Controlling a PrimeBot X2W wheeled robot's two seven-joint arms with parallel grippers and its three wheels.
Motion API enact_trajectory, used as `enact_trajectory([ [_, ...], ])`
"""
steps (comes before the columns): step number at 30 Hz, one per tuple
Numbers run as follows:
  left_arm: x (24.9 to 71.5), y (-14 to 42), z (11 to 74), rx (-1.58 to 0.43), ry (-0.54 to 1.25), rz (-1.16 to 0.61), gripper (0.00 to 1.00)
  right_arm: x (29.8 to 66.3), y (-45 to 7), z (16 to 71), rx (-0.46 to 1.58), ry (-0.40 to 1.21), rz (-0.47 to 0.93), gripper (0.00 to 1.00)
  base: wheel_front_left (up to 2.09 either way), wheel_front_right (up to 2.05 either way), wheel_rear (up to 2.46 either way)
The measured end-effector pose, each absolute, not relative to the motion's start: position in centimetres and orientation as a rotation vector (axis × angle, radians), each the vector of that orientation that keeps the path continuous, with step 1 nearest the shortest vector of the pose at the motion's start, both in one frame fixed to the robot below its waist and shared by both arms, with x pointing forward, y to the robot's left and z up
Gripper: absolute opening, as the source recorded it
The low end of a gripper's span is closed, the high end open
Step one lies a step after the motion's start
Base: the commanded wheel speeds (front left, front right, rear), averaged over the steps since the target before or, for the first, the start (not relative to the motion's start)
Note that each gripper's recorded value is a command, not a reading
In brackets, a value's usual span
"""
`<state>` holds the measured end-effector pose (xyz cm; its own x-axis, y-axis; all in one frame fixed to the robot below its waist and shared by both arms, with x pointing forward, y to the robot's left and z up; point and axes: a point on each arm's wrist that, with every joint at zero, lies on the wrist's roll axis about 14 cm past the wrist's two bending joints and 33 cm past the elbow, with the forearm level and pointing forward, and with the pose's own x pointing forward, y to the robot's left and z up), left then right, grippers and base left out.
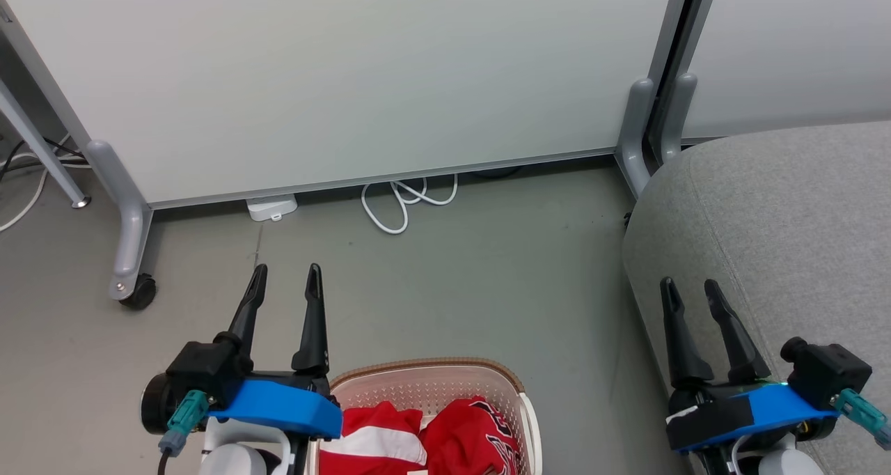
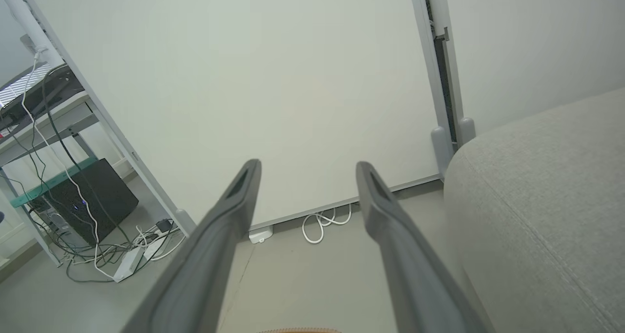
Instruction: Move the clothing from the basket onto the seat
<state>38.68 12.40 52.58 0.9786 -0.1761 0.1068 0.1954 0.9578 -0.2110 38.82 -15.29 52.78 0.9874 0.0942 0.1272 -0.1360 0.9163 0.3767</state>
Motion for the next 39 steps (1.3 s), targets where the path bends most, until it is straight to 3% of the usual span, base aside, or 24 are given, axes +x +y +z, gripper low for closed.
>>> enact_trajectory([
  [17,38.5,11.2,53.2,-0.092,-0.132,-0.238,1.0,38.7,-14.6,53.0,0.274,-0.131,0.149,1.0,0.0,0.0,0.0],
  [39,38.2,10.6,51.0,-0.081,-0.074,-0.27,1.0,38.5,-14.4,52.8,0.19,-0.138,0.159,1.0,0.0,0.0,0.0],
])
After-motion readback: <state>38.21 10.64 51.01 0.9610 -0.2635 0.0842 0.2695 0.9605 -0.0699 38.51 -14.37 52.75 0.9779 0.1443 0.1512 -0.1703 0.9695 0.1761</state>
